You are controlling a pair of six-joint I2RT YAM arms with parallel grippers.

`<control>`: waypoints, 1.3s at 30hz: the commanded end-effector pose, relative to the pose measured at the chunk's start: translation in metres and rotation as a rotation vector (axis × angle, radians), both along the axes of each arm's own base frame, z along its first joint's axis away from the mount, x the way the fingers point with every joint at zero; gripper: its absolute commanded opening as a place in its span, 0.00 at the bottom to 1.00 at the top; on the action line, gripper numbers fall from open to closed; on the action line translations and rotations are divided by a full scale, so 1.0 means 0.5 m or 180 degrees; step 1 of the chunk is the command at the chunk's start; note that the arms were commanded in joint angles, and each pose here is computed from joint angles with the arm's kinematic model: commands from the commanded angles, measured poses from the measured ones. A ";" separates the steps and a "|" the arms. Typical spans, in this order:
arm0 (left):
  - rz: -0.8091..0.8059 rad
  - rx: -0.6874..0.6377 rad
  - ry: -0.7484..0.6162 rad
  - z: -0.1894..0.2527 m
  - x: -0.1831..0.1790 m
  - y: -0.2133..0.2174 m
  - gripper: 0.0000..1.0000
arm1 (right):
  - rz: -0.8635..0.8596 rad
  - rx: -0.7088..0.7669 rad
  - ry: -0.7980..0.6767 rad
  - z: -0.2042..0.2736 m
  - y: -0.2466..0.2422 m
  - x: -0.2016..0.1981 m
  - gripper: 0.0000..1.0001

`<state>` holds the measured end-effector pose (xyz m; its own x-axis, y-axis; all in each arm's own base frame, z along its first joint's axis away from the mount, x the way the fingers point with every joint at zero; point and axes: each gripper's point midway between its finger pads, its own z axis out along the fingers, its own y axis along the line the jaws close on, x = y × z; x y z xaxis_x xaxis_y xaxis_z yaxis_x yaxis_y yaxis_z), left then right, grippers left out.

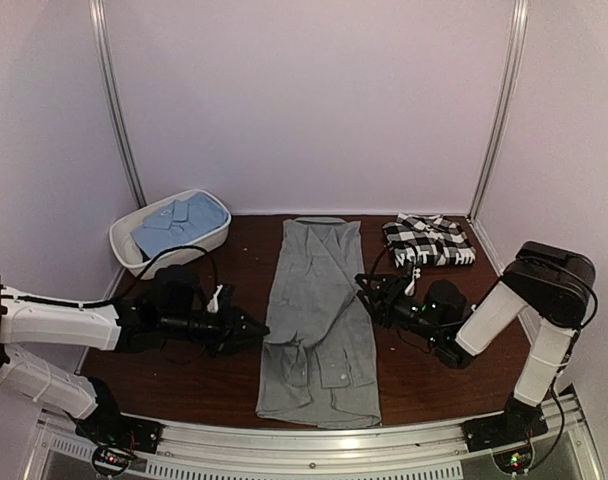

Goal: Fold and stack the long sleeve shirts
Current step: Place the rectangle-folded shirt in the left sleeve, then adjust the sleeve of the rectangle-folded shirt.

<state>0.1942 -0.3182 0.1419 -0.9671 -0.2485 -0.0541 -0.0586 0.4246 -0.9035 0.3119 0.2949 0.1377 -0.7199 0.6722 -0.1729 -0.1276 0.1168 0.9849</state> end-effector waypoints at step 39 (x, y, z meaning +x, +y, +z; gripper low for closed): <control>-0.1699 0.2330 -0.1145 -0.149 -0.056 -0.134 0.38 | 0.0345 -0.2579 -0.0084 -0.032 -0.054 -0.068 0.50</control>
<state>0.1633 -0.3837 0.0701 -0.8604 0.3845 -0.3344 0.4964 0.7807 -0.3796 0.2770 0.2781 0.1239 -0.7767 0.2686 -0.5697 -0.2025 0.7499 0.6298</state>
